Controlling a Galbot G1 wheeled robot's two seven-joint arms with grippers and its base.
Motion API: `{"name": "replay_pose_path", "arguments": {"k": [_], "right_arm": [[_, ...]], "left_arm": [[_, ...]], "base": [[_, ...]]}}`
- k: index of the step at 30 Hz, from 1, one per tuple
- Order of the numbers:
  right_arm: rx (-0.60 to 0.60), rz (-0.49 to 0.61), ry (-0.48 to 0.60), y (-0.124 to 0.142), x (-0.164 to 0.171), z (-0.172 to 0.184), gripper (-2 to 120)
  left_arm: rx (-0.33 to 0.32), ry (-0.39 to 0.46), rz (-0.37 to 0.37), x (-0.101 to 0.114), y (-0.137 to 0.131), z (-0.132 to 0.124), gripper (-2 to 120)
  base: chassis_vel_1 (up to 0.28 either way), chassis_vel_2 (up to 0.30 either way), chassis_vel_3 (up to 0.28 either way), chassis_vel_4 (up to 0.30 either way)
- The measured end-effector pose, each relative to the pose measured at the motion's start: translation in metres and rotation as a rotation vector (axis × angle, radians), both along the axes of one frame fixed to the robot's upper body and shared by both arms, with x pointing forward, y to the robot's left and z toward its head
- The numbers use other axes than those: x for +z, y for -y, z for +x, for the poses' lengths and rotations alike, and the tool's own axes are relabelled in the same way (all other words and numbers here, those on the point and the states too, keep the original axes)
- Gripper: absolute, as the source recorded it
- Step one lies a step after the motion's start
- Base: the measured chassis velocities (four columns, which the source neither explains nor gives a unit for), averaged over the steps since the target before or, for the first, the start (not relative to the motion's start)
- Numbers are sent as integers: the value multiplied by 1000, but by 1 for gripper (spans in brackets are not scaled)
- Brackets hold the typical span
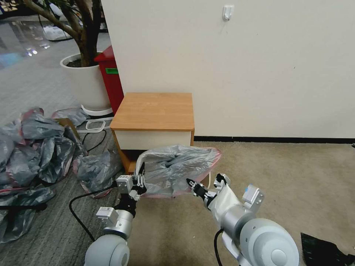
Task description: Pick up the garbage bag from the table and place it over the trash can.
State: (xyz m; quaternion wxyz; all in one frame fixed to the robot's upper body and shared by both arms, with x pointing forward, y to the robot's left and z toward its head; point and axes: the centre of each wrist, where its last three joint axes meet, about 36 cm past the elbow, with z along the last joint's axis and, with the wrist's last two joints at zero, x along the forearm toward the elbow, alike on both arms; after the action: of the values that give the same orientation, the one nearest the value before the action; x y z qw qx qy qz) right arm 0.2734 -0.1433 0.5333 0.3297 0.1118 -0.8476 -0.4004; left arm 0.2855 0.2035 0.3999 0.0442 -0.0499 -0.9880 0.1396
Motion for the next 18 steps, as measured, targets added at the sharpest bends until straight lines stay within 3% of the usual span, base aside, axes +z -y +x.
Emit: {"name": "replay_pose_path", "arguments": {"k": [6, 18], "right_arm": [[-10, -11, 9, 7, 5, -5, 0], [-28, -29, -26, 14, 0, -12, 0]], "left_arm": [[59, -63, -83, 3, -4, 6, 6], [98, -151, -241, 14, -10, 11, 6]], "base": [[0, 0, 0, 0], [0, 0, 0, 0]]}}
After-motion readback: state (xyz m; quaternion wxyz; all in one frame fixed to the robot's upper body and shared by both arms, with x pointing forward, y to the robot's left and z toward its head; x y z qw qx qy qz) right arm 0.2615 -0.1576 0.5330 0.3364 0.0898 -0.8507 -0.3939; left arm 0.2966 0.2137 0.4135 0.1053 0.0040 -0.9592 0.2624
